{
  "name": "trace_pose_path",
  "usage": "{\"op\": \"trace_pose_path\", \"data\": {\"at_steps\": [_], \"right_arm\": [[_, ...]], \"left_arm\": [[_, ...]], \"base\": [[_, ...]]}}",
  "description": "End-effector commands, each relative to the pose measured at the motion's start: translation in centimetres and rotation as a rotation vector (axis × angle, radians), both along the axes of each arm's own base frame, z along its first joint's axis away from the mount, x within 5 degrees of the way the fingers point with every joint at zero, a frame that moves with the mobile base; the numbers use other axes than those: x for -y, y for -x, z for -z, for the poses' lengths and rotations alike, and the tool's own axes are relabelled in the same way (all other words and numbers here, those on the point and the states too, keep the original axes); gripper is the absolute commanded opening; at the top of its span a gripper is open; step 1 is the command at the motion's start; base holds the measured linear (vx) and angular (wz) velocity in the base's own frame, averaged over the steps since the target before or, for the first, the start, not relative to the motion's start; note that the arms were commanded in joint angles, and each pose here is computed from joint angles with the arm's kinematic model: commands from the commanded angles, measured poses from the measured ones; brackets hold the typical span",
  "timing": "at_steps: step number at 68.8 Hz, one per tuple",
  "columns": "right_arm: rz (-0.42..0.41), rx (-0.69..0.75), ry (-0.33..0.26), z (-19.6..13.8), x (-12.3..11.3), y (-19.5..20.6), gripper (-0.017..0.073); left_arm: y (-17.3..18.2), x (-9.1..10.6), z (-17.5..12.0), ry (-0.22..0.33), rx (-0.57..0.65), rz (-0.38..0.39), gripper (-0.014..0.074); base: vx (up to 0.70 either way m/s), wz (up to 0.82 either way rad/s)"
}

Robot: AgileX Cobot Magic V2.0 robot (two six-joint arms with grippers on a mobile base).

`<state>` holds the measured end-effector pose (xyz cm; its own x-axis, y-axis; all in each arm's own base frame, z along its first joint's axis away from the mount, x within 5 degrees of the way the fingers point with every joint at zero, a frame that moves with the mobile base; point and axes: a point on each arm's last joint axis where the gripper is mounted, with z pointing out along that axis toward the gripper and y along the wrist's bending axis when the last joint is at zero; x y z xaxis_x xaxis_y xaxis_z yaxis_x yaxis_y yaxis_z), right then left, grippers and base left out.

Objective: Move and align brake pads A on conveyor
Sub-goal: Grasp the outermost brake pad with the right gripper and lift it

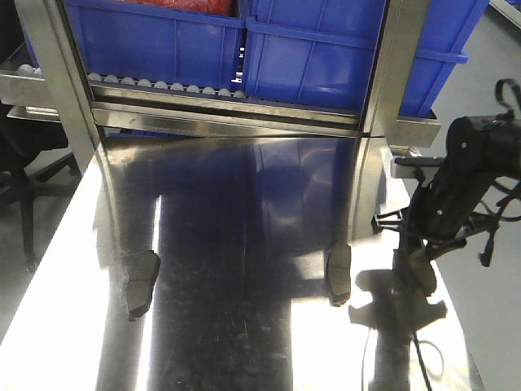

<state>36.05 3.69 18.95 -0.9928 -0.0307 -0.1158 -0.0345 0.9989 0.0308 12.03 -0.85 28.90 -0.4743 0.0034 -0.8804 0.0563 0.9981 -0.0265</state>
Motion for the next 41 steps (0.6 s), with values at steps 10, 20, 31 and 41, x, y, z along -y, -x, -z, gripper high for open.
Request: {"op": "trace_pose_path", "data": {"at_steps": [10, 20, 31, 41], "right_arm": [[-0.013, 0.321, -0.007, -6.7, 0.5, 2.6, -0.0005], [-0.015, 0.449, -0.011, -9.8, 0.8, 5.6, -0.0006], [-0.019, 0.614, -0.024, -13.1, 1.2, 9.7, -0.0006], [-0.04, 0.78, -0.025, -15.1, 1.6, 14.0, -0.0006]], "left_arm": [[-0.4, 0.1, -1.8, 0.029, 0.126, -0.002, -0.0006], [-0.4, 0.1, -1.8, 0.029, 0.126, -0.002, -0.0006], [-0.4, 0.1, -1.8, 0.029, 0.126, -0.002, -0.0006], [-0.4, 0.1, -1.8, 0.029, 0.126, -0.002, -0.0006]], "base": [[0.0, 0.0], [0.0, 0.0], [0.0, 0.0], [0.0, 0.0]]}}
